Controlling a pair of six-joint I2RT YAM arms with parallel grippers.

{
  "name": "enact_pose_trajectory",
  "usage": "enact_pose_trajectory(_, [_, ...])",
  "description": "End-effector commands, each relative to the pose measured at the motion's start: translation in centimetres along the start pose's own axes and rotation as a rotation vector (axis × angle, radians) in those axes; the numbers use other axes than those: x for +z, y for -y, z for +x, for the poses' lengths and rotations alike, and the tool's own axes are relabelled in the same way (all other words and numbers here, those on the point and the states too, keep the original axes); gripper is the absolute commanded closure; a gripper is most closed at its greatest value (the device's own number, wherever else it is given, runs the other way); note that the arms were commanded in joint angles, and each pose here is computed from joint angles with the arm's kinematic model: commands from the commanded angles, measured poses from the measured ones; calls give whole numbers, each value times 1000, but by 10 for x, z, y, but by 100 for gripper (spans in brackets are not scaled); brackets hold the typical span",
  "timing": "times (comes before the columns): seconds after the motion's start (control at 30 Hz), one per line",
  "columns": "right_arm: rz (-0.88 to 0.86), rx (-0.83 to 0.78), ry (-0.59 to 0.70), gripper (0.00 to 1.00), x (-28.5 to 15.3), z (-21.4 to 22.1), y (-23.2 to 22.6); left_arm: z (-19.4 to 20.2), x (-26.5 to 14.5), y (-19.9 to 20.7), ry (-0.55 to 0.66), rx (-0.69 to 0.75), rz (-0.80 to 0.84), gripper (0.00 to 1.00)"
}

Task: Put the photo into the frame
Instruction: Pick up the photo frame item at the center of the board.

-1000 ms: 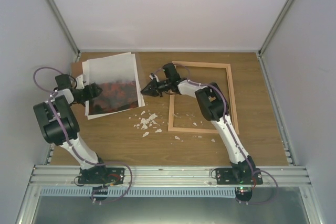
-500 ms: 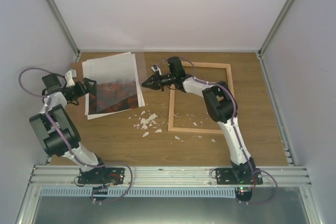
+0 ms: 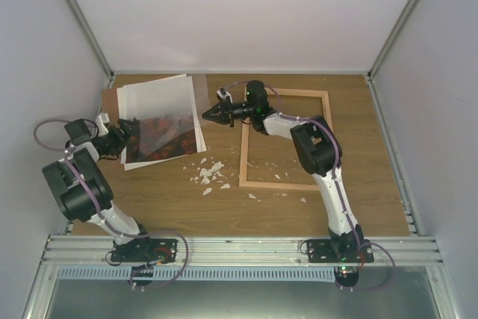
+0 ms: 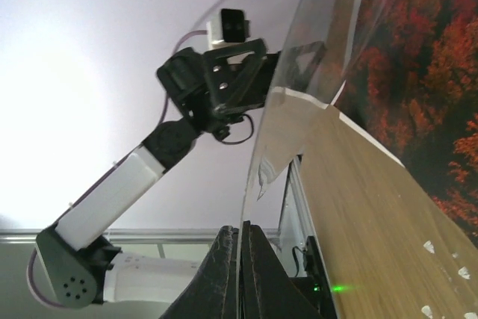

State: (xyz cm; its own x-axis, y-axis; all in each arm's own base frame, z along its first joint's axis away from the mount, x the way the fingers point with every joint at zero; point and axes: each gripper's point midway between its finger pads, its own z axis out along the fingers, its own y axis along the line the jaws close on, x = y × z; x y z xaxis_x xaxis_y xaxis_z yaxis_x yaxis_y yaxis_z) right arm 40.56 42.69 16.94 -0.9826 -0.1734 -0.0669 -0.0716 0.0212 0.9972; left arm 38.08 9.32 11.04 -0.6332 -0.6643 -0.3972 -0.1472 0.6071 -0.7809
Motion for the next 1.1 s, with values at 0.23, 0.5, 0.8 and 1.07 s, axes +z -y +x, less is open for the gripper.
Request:
enact_pose_trajectory(0.23, [-79, -95, -29, 99, -5, 13, -47, 23, 17, -30, -38, -194, 31, 1])
enact_pose_trajectory(0.5, [-124, -128, -83, 99, 0, 35, -63, 30, 20, -13, -79, -254, 191, 3])
enact_pose_trajectory(0.8, [-115, -136, -147, 99, 0, 73, -66, 20, 6, 24, -75, -196, 331, 17])
enact_pose_trajectory(1.07, [-70, -126, -160, 100, -6, 89, -53, 22, 3, 18, -44, -185, 286, 16])
